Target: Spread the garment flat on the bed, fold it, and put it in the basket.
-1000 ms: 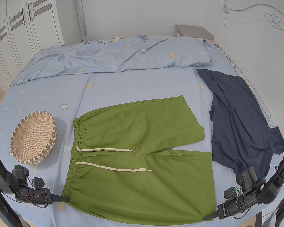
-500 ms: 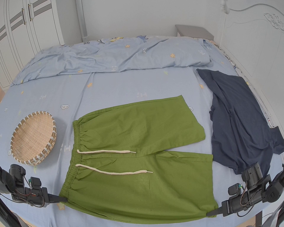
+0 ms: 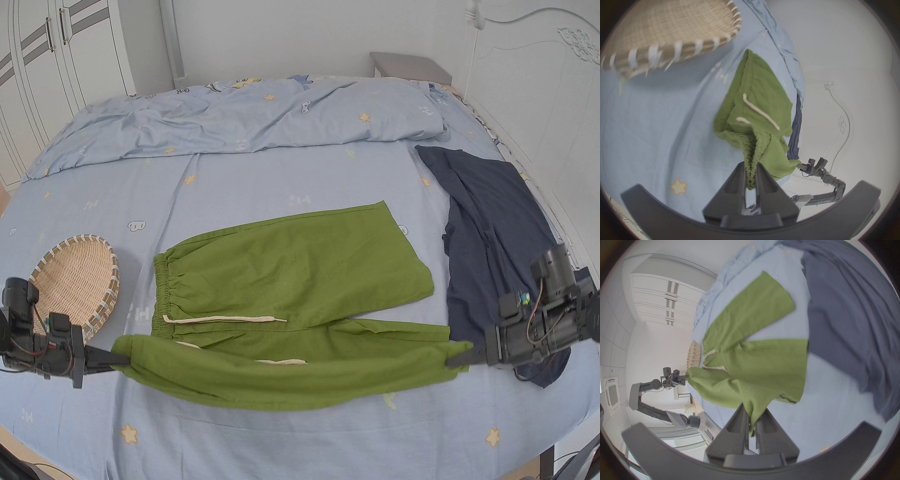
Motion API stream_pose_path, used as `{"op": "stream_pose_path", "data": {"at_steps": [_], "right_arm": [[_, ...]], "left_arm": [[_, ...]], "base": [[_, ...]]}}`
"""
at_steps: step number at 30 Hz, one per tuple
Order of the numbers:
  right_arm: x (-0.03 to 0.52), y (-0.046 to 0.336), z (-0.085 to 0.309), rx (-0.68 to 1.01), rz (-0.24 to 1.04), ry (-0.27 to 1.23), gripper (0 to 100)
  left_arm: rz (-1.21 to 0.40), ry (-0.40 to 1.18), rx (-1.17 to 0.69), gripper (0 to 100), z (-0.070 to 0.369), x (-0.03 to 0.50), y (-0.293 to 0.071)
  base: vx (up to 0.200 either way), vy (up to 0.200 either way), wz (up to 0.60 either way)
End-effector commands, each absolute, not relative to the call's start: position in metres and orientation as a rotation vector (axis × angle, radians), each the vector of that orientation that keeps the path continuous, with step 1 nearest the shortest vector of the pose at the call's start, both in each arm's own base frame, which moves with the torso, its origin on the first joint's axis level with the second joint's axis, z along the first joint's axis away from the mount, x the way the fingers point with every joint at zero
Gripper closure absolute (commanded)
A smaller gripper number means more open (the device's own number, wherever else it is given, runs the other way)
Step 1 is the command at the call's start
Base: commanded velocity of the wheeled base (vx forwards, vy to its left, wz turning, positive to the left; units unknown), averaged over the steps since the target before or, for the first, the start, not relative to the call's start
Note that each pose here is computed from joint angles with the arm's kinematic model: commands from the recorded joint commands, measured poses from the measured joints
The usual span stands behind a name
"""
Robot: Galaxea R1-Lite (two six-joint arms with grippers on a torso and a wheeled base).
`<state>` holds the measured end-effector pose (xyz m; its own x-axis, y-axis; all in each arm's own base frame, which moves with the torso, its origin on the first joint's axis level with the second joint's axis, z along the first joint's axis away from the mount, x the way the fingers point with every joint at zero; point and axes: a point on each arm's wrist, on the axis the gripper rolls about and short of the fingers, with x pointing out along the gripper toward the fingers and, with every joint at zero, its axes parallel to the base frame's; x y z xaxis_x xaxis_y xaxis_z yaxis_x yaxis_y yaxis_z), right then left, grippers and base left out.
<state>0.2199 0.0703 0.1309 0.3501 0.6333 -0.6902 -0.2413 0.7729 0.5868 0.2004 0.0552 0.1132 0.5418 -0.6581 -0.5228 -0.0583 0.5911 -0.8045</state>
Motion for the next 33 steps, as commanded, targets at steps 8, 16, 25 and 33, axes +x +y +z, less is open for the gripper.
{"op": "stream_pose_path", "data": {"at_steps": [8,16,25,33], "right_arm": [[0.294,0.078,0.218,0.380,0.626,0.850,100],[0.334,0.085,0.233,0.372,0.631,0.787,100],[0.368,0.093,0.246,0.348,0.611,0.696,100],[0.390,0.099,0.248,0.340,0.611,0.659,100]], "left_arm": [[-0.429,0.909,-0.924,100,0.154,0.290,0.058],[-0.428,0.875,-0.913,100,0.162,0.337,0.059],[-0.414,0.841,-0.892,100,0.171,0.370,0.068],[-0.396,0.832,-0.899,100,0.170,0.373,0.076]], "base": [[0.000,0.000,0.00],[0.000,0.000,0.00],[0.000,0.000,0.00],[0.000,0.000,0.00]]}}
